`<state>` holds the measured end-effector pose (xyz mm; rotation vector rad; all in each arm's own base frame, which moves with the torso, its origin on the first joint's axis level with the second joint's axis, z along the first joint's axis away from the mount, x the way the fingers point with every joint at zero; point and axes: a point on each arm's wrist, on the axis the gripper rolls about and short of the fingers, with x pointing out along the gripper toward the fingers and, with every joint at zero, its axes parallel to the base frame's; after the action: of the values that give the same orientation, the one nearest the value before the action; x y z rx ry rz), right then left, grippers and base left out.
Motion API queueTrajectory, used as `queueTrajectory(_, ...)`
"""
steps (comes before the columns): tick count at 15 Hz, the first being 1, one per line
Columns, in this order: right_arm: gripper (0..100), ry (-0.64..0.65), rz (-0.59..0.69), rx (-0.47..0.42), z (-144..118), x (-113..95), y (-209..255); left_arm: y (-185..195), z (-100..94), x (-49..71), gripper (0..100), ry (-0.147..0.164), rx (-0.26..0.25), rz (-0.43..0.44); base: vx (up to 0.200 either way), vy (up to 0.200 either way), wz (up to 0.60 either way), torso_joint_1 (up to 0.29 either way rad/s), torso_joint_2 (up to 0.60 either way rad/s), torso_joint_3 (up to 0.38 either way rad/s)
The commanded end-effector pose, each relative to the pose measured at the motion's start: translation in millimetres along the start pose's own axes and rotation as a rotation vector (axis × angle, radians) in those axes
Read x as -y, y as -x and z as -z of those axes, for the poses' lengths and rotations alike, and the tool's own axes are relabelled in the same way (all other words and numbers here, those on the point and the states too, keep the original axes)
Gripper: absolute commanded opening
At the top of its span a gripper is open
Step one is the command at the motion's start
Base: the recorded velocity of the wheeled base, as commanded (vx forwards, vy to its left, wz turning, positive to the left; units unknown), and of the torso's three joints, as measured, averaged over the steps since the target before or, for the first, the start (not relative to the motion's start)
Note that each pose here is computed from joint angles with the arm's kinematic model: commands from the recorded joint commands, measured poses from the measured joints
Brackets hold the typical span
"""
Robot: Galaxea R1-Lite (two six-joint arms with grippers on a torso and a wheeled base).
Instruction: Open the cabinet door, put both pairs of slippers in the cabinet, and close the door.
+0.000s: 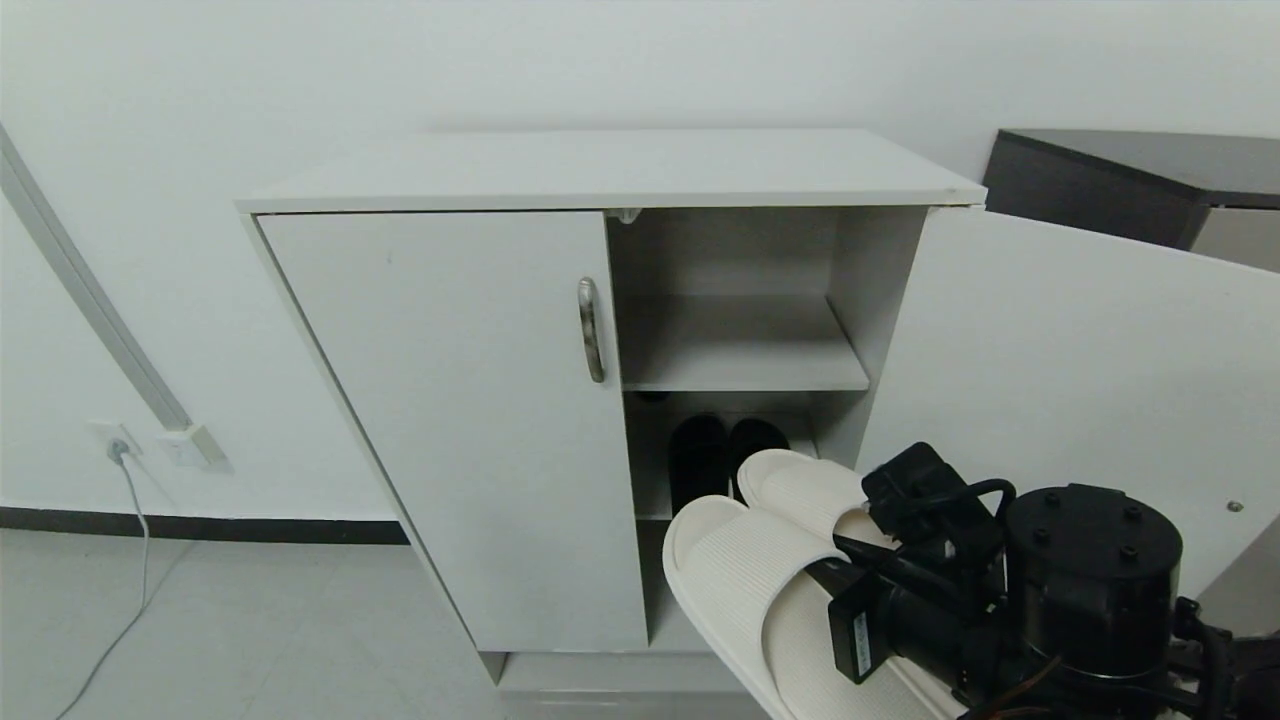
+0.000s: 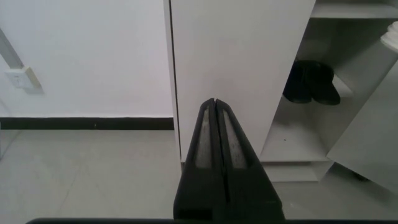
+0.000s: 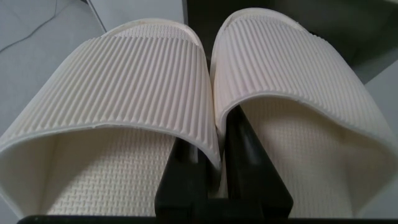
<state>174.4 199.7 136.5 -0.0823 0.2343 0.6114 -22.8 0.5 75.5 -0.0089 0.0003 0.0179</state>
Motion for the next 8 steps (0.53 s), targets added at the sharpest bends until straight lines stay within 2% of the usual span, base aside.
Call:
queueTrajectory(1, 0, 0.001, -0.001, 0.0, 0.4, -0.5, -0.1, 0.0, 0.0, 0.0, 0, 0.0, 0.0, -0.001, 0.0, 0.0, 0.0, -0.046, 0.44, 0.388)
queueTrajectory(4, 0, 0.001, -0.006, 0.004, -0.3, -1.8, 0.0, -0.1, 0.0, 0.0, 0, 0.0, -0.001, -0.001, 0.0, 0.0, 0.0, -0.027, 0.42, 0.39)
queueTrajectory(6, 0, -0.003, -0.011, 0.019, -1.3, -2.6, 0.5, -0.1, 0.0, 0.0, 0, 0.0, -0.001, -0.001, 0.0, 0.0, 0.0, 0.0, 0.17, 0.166)
queueTrajectory(8, 0, 0.028, -0.023, 0.027, 0.2, -9.0, -0.8, -0.1, 0.0, 0.0, 0, 0.0, -0.001, -0.001, 0.0, 0.0, 0.0, 0.001, 0.04, 0.021)
